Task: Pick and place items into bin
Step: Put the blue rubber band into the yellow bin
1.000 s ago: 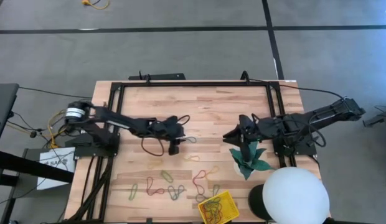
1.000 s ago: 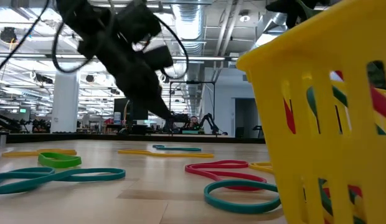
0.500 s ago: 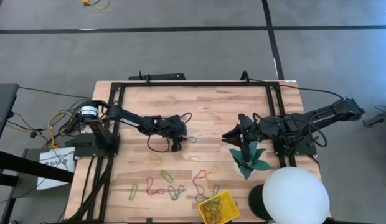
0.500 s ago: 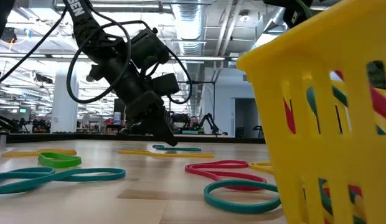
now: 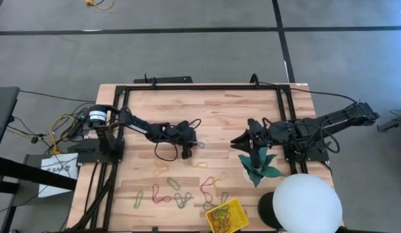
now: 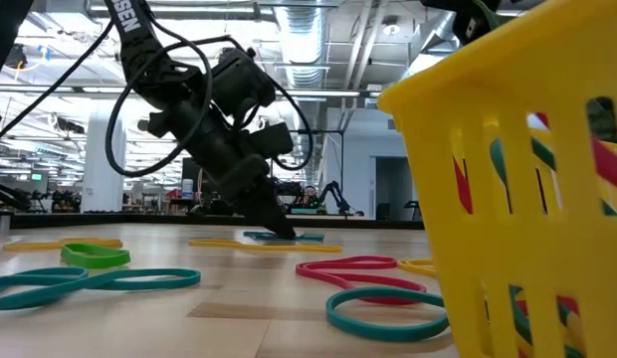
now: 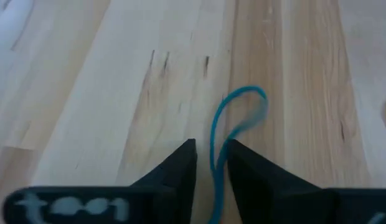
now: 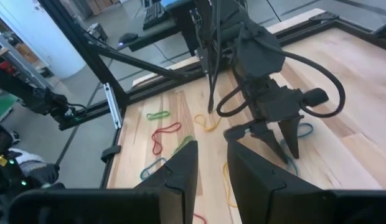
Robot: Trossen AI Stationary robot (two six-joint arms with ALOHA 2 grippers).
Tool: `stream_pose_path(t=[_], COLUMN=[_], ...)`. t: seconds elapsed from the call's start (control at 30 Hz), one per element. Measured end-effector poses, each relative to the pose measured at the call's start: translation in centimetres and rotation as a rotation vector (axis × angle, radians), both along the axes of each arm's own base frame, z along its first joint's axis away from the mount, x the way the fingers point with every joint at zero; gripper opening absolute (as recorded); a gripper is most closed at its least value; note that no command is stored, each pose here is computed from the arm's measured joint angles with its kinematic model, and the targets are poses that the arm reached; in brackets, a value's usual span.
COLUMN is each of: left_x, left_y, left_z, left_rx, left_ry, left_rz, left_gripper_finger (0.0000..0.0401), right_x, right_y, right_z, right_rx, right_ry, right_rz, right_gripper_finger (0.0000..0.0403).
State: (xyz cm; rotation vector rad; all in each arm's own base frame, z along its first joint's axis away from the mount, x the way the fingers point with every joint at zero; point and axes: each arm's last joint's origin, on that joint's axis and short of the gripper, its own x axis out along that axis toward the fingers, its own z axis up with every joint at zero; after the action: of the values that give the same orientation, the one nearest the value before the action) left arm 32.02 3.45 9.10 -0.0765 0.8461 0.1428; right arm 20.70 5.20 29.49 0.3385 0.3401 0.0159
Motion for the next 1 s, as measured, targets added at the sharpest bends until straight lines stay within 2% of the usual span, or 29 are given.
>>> stream_pose_path(t=[0.1, 0.17, 0.33, 0.47, 0.73, 1.0], left_x=[0.0, 0.1, 0.4, 0.8, 3.0, 4.1], left_y=[-0.2, -0.4, -1.5, -3.8, -9.4, -14.5], left_z=[0.0, -0.1, 1.1, 3.5, 8.4, 12.0], left_rx=[0.0, -0.025, -0.093, -0.189, -0.2, -0.158], left_ry=[-0.001, -0.01, -0.087, -0.184, -0.356, -0.478], left_rz=[-0.012, -0.03, -0.031, -0.169, -0.343, -0.427], left_gripper_finger=[0.0022, 0.0009, 0.0002, 0.0, 0.0, 0.0], right_x=[-0.1, -0.1, -0.1, -0.1, 0.0, 0.0], right_y=[0.1, 0.1, 0.1, 0.1, 0.0, 0.0], right_z=[-0.1, -0.1, -0.1, -0.1, -0.1, -0.1], right_rx=[-0.003, -0.003, -0.003, -0.002, -0.003, -0.002], right_ry=[0.012, 0.012, 0.012, 0.011, 0.012, 0.009], right_rz=[0.004, 0.005, 0.005, 0.005, 0.003, 0.003], right_gripper_finger=[0.0082, 0.0082, 0.0082, 0.0082, 0.0082, 0.0082])
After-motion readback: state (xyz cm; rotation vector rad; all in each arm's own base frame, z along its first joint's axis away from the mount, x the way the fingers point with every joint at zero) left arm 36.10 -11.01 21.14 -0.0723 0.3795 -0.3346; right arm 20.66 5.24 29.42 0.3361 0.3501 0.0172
